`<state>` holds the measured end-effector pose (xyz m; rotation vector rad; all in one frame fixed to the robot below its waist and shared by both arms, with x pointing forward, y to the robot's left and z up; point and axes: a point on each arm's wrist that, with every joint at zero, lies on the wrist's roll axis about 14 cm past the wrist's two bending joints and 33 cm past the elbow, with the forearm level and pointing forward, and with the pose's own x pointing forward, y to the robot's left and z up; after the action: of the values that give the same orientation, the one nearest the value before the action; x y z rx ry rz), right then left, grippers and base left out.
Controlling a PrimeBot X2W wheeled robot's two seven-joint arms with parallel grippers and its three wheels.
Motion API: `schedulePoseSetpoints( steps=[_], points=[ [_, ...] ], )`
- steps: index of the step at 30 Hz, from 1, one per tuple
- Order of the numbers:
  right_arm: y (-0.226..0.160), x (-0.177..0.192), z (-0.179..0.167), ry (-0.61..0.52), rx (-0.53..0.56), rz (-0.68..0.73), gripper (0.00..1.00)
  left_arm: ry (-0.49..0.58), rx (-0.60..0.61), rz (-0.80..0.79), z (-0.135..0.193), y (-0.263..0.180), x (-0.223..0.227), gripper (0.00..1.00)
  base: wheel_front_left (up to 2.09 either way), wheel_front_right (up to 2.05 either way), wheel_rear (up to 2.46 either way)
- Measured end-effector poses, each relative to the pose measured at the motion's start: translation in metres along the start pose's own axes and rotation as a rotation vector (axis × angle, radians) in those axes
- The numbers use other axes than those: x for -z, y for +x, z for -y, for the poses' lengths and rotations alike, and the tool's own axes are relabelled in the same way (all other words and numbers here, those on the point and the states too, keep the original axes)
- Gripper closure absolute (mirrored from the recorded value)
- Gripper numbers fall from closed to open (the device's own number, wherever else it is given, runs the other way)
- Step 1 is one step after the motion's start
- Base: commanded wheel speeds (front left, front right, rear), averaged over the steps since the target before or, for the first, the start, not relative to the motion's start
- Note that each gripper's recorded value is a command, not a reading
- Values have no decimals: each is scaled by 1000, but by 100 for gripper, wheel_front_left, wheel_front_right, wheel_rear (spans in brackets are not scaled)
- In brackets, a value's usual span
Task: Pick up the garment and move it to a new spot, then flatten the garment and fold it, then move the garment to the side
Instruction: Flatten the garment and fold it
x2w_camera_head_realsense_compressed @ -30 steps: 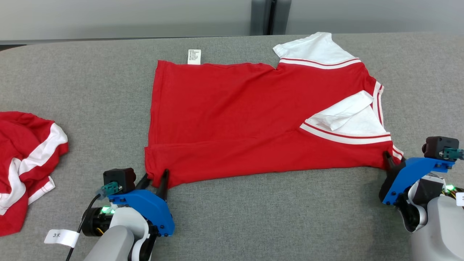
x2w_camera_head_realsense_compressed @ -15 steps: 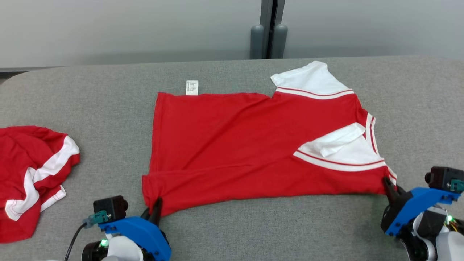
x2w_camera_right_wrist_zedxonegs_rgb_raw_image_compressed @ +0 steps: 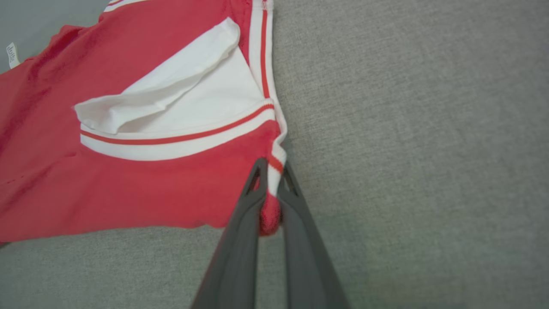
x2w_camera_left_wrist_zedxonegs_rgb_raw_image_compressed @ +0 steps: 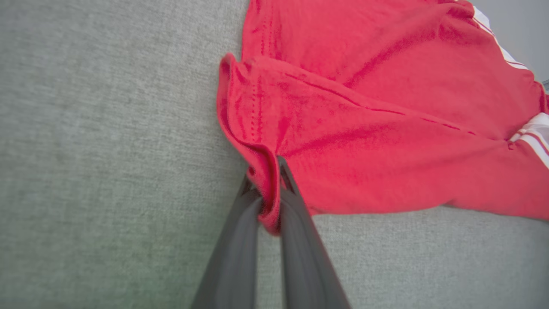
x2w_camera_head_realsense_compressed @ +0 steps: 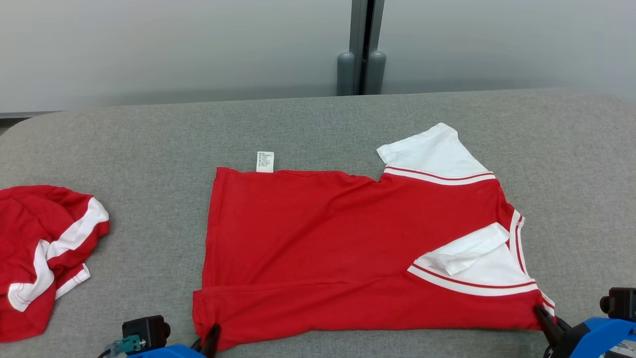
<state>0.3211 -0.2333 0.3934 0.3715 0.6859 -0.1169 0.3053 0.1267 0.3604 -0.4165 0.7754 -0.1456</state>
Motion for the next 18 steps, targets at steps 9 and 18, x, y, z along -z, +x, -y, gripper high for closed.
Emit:
schedulePoseSetpoints(
  steps=[9,18],
  points=[
    [0,-3,4,-9,15,10,97,-7,-26,-2,-8,-5,-1,69,0,0,0],
    [-2,-37,2,-59,30,103,0,-22,-1,-19,-4,-9,-2,0,0,0,0]
  ],
)
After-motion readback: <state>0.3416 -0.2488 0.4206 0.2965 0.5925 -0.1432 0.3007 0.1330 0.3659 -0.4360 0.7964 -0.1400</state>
